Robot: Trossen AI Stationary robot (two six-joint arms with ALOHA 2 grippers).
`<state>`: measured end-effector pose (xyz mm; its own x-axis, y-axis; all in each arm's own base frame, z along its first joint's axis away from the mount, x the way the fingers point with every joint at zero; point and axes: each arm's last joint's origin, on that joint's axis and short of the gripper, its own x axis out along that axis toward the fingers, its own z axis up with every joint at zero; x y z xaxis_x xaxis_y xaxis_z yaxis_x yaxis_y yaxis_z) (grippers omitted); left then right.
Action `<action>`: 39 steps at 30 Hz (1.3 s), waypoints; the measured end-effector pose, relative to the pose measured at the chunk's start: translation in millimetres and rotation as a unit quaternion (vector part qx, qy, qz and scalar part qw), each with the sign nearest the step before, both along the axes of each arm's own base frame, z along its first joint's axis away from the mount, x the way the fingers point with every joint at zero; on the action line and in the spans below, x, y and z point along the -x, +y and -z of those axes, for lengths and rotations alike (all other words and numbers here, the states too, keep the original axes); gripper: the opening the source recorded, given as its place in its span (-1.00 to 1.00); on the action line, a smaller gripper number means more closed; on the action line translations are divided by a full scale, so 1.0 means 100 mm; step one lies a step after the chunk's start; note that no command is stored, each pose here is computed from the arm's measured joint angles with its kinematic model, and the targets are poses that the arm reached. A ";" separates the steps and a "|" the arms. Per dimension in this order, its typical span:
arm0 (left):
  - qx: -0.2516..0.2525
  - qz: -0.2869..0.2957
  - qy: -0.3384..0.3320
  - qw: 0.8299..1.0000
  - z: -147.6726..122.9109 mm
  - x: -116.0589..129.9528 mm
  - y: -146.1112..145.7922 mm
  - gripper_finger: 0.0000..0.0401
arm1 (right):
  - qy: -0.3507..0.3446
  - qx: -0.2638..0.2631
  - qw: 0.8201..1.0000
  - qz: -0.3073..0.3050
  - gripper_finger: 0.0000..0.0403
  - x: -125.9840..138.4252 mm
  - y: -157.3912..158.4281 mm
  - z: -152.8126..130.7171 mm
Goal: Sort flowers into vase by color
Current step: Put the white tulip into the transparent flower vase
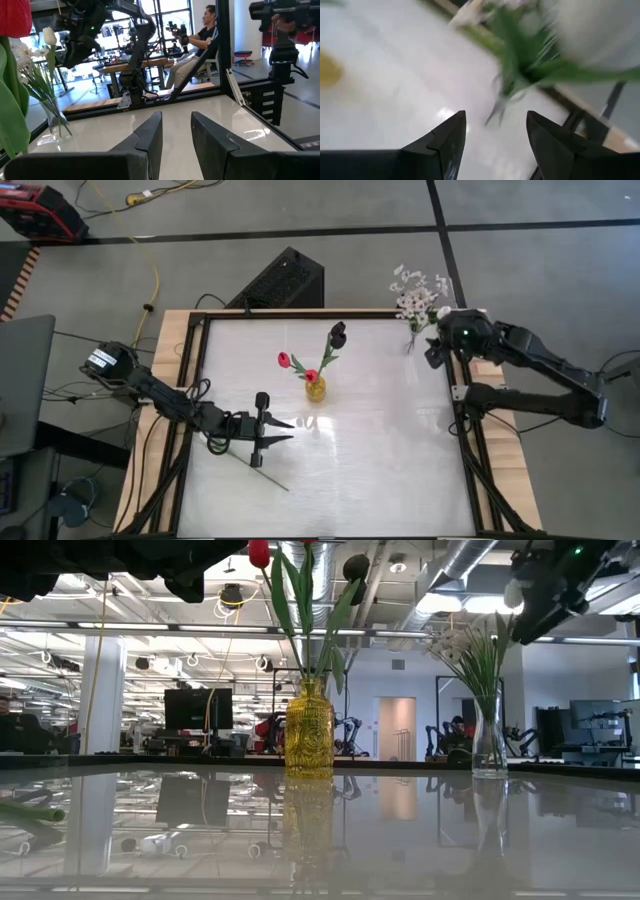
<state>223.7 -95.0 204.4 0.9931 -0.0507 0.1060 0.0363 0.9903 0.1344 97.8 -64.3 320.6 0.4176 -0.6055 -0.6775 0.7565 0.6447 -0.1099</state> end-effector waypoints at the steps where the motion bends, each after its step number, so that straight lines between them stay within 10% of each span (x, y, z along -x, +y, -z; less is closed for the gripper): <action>1: 0.000 0.000 0.000 1.000 0.00 0.00 0.00 -0.55 | 0.007 -0.018 1.000 -0.008 0.17 -0.01 0.01 0.00; 15: 0.004 0.012 0.054 0.998 0.11 0.00 -0.03 -0.55 | 0.020 -0.266 0.951 -0.155 0.17 -0.41 0.30 0.12; 24: 0.064 0.060 0.180 0.980 0.34 0.09 -0.16 -0.55 | -0.014 -0.175 0.939 -0.296 0.17 -0.93 0.94 0.14; 30: 0.067 0.144 0.296 0.942 0.48 0.22 -0.35 -0.55 | -0.003 -0.114 0.922 -0.370 0.17 -1.30 1.39 0.36; 39: -0.013 0.090 0.537 0.839 0.19 0.35 -0.60 -0.55 | 0.010 -0.092 0.899 -0.427 0.17 -1.74 1.75 0.78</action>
<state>188.2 -154.9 185.6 0.4909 -0.1991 -0.8482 0.2989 0.9529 -0.0507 272.1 110.3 242.8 0.6632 0.0536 -0.7465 -0.0244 0.9984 0.0500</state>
